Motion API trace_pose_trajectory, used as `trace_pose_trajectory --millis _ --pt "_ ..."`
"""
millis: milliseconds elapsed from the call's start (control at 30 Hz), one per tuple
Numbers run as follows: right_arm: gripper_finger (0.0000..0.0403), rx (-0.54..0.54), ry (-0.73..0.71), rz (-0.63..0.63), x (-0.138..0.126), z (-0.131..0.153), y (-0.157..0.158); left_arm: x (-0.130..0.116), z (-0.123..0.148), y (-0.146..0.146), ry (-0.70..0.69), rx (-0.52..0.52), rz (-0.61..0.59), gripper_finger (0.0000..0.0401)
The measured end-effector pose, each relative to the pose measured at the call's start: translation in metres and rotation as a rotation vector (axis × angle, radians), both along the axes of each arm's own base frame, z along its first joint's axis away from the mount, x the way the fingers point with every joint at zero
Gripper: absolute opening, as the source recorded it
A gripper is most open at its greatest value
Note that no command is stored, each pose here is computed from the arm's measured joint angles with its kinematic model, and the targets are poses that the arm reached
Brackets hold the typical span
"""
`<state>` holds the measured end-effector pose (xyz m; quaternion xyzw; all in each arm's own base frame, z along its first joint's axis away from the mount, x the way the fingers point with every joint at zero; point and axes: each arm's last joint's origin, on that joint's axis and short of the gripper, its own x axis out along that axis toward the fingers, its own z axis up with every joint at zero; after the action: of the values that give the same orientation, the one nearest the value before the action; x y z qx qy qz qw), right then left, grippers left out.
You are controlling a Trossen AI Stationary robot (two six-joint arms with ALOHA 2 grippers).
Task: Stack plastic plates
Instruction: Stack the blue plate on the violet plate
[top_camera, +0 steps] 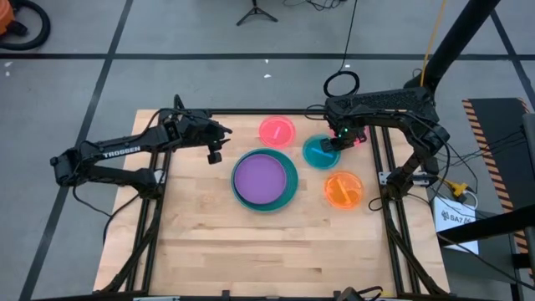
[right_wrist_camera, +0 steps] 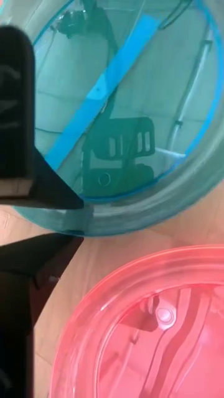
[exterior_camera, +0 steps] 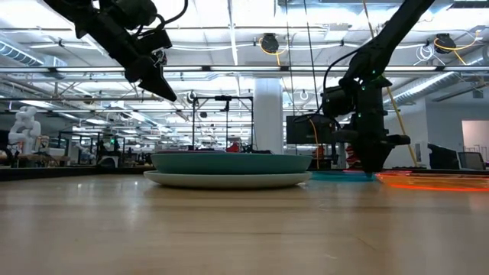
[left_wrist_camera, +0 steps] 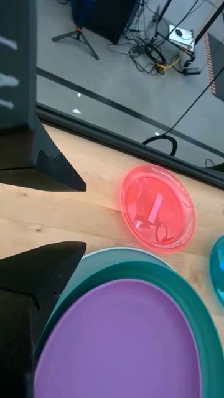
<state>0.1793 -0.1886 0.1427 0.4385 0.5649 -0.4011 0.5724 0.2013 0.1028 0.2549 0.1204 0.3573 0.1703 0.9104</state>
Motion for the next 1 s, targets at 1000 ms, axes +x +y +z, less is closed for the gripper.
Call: trace_pose_trajectory --millis 1000 --pt "0.0008 -0.08 -0.08 0.004 -0.004 0.027 0.004 0.0 0.0 0.0 0.0 0.002 -0.001 0.0147"
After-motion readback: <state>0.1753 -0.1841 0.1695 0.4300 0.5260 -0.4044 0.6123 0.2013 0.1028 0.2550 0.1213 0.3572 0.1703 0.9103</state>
